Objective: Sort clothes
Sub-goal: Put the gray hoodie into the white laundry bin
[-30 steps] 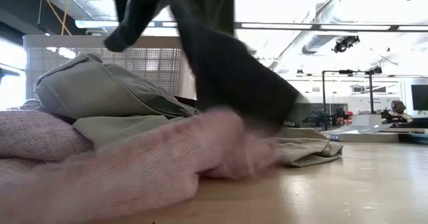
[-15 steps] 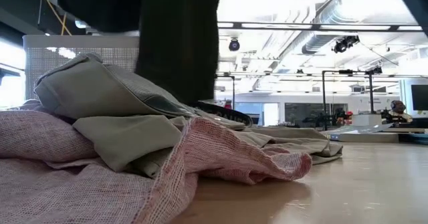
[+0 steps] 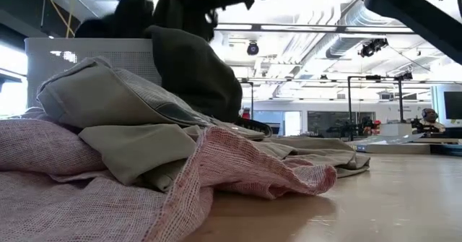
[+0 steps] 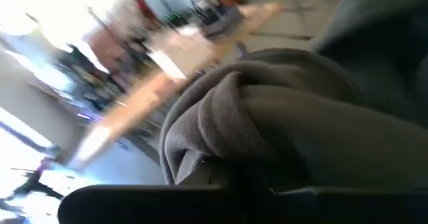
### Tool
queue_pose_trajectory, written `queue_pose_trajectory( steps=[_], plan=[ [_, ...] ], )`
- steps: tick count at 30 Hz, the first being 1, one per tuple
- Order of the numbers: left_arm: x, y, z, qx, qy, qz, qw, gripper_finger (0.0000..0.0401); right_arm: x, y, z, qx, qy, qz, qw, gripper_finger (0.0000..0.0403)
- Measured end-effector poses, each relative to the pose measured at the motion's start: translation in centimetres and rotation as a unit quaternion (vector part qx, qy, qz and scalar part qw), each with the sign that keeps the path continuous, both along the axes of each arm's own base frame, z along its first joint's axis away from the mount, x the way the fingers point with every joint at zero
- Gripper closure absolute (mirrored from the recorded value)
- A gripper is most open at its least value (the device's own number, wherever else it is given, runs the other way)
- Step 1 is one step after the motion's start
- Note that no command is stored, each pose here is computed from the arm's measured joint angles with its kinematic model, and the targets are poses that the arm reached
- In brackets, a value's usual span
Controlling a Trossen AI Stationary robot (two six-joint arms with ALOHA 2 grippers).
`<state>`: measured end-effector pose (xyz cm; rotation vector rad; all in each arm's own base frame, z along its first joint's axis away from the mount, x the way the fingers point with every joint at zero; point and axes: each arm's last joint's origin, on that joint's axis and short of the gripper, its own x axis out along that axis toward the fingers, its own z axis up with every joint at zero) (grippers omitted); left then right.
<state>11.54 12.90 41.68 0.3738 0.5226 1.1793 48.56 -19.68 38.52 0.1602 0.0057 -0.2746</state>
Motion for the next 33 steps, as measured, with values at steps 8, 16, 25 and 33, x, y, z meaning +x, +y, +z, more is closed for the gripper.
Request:
queue_pose_trajectory(
  steps=[8,16,25,33],
  plan=[
    [0.1,1.4,-6.2,-0.139,-0.009,-0.008,0.99,0.0375,0.4,0.7,-2.8,-0.035,0.13,0.01,0.991,0.03],
    [-0.7,1.2,-7.9,-0.186,0.032,0.055,0.981,0.027,-0.3,1.1,-4.4,-0.031,0.228,0.014,0.973,0.0257],
    [-2.1,-1.0,-6.1,-0.189,-0.042,0.051,0.98,0.02,-2.2,3.6,-1.3,-0.053,0.251,0.023,0.966,0.0167],
    [-5.6,-6.1,-3.9,-0.168,-0.198,-0.039,0.965,0.0215,-7.1,8.9,3.5,-0.07,0.318,0.044,0.944,0.0163]
  ],
)
